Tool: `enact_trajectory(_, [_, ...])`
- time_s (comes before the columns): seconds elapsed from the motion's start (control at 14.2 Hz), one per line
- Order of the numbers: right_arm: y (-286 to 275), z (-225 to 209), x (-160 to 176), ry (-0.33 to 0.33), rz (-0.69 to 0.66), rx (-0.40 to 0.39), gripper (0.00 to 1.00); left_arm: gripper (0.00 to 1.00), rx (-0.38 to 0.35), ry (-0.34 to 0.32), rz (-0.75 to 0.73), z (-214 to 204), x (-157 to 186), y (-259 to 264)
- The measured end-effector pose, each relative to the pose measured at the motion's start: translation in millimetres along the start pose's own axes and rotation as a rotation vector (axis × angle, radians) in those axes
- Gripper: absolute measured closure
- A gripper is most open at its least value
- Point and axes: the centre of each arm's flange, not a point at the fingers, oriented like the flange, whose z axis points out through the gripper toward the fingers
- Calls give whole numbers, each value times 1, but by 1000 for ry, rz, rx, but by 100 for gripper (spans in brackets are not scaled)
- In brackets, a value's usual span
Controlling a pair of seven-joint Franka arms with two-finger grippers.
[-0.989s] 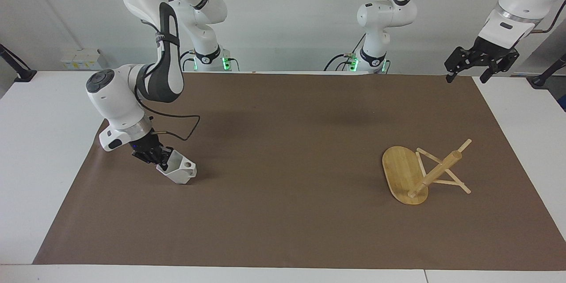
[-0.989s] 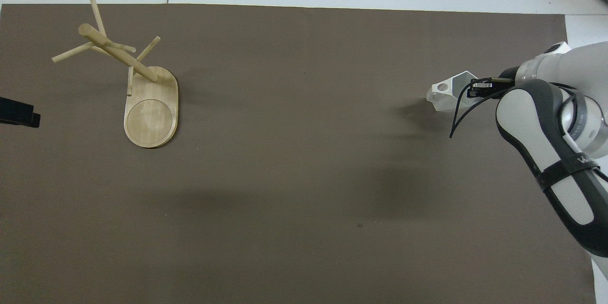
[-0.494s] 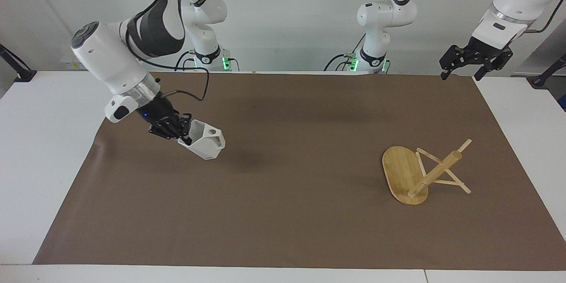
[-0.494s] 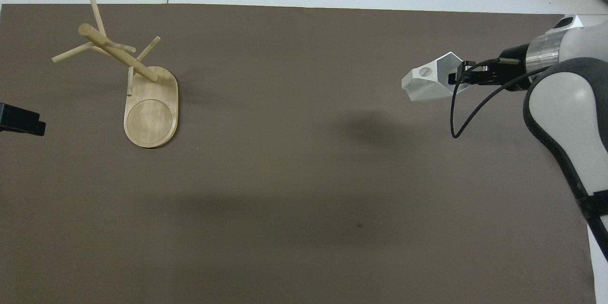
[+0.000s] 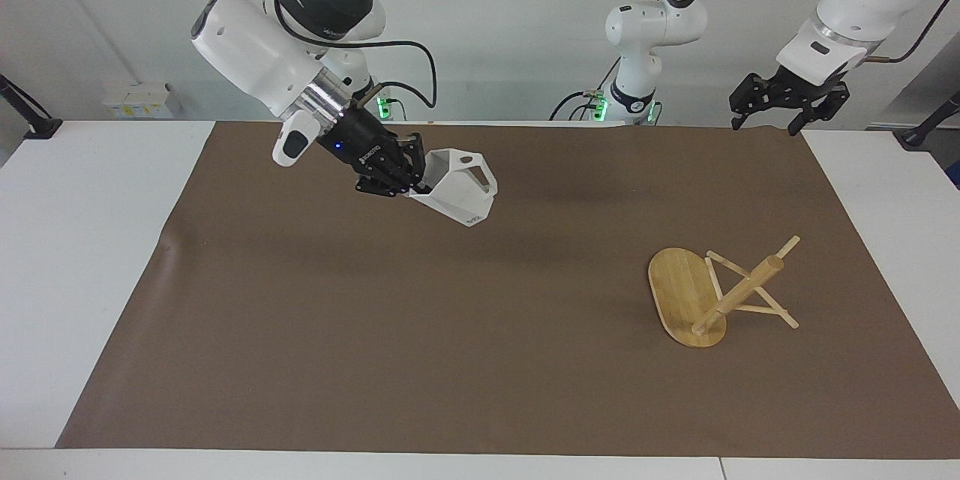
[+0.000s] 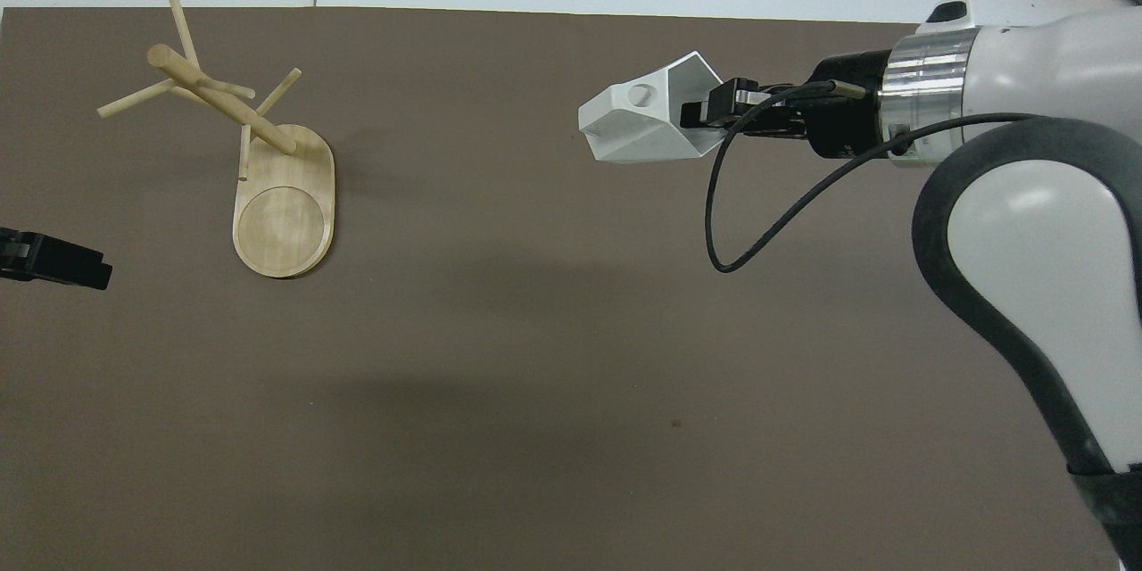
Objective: Hang cup on rack
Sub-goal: 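Lift the white cup with the right gripper toward the wooden rack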
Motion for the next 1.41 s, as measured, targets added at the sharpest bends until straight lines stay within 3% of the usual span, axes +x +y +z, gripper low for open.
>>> enact_trajectory(0.35, [-35,36,-19,-45,20,97,96,0,-88,52,124,22,-5,13])
enact_trajectory(0.64, [-35,63,-22,-74,94,185,96,0,-117,153,368,22,-3,19])
enact_trajectory(0.92, [-60,108,-37,-20,126,211,96,0,-130,271,546,28,9,41])
enact_trajectory(1.41, [-66,127,-47,-42,116,210,96,0,-221,418,723,37,14,67])
